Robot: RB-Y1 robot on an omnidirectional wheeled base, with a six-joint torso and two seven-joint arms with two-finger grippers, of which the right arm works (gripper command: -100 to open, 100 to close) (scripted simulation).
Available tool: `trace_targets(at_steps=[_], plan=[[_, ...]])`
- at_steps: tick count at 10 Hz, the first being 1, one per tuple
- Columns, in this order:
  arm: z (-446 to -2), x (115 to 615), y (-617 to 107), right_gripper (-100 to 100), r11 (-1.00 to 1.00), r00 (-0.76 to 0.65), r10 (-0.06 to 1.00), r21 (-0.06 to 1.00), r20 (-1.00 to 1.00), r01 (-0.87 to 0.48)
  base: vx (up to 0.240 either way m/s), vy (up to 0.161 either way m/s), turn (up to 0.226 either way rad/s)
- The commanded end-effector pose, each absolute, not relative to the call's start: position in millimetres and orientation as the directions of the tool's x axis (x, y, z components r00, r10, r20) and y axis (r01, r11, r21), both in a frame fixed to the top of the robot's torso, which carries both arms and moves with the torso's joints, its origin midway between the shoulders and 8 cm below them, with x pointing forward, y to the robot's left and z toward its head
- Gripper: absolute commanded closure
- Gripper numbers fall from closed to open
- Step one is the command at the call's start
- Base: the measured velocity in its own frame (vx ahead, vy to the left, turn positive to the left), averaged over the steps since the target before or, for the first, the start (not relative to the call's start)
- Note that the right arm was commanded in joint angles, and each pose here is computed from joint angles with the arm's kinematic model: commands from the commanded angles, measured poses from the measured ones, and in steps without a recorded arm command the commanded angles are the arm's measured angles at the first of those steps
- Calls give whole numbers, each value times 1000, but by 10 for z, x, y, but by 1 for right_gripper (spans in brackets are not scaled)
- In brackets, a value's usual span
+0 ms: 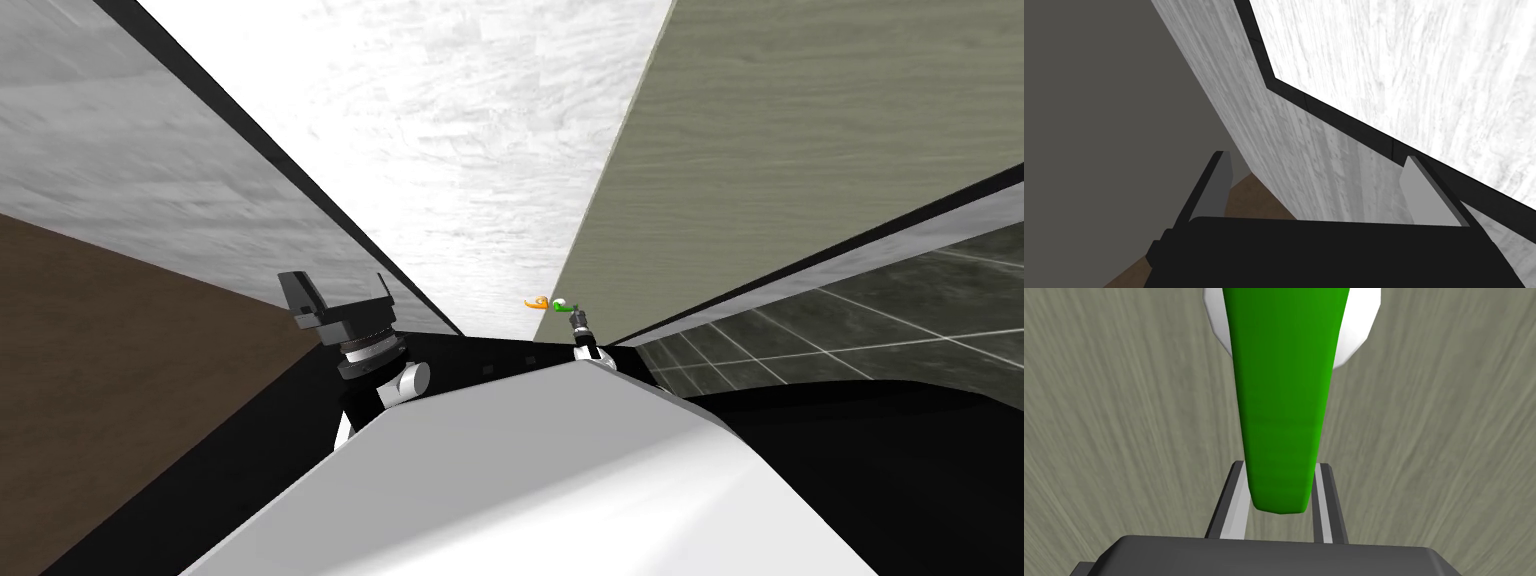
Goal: Pull the door open
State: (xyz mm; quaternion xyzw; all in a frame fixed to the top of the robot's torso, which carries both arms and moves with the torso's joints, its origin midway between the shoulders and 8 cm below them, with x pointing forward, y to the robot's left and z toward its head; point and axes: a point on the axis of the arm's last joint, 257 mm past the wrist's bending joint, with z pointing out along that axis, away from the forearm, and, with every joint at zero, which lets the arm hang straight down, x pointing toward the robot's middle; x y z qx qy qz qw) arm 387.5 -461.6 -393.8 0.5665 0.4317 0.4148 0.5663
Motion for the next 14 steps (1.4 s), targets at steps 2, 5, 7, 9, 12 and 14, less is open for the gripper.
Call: trace_targets(at_steps=[2, 5, 7, 9, 12, 14], plan=[[-3940, 3867, -4624, 100, 14, 285, 958, 1000, -19, 20, -5, 1, 0], [-3971, 3678, -4823, 100, 25, 301, 953, 999, -35, 37, -137, 22, 43], [-3959, 3586, -4841, 100, 26, 277, 960, 999, -34, 33, -148, 41, 145], [-3946, 3572, -4777, 100, 22, 248, 968, 999, -28, 25, -180, -12, 132], [-3930, 3577, -4654, 100, 13, 205, 979, 1000, -15, 13, -158, -33, 142], [-3918, 3590, -4541, 100, 4, 170, 985, 1000, -4, 3, -118, -35, 125]])
